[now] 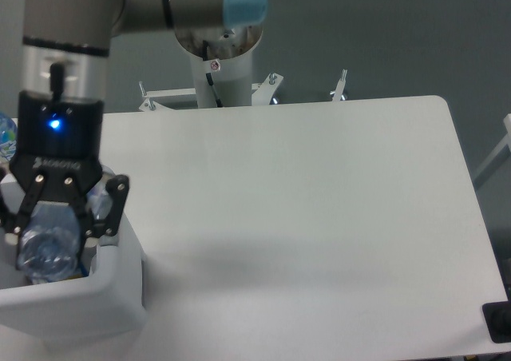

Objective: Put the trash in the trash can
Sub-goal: 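Lower the bottle into the bin and open the gripper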

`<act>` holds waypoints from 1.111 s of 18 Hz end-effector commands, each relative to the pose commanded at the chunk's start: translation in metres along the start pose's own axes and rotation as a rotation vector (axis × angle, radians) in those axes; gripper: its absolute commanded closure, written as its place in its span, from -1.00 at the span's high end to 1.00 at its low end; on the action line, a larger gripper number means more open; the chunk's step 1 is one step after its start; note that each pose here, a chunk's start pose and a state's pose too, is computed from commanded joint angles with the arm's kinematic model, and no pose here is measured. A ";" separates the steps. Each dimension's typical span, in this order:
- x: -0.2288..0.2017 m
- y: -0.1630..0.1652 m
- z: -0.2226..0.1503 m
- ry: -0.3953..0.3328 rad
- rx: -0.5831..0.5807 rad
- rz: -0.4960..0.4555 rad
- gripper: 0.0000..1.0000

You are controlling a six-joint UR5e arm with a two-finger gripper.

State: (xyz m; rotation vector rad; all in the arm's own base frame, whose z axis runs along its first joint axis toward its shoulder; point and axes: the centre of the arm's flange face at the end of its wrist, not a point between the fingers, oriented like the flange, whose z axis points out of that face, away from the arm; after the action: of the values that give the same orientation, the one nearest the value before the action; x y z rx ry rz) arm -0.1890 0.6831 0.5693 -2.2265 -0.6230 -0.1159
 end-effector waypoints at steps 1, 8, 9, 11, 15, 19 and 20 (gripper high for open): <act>-0.001 0.003 0.007 -0.002 -0.010 -0.002 0.22; 0.001 0.022 0.044 0.000 -0.070 0.000 0.86; 0.006 0.026 0.047 0.005 -0.078 0.005 1.00; 0.006 0.031 0.047 0.004 -0.088 0.004 1.00; 0.007 0.020 0.025 -0.004 -0.052 0.033 1.00; -0.027 0.008 -0.006 -0.159 -0.005 0.065 1.00; -0.034 0.009 -0.007 -0.216 -0.008 0.087 1.00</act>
State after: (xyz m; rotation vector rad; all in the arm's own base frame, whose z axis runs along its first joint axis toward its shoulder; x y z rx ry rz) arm -0.2142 0.6598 0.5583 -2.2873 -0.6410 0.1693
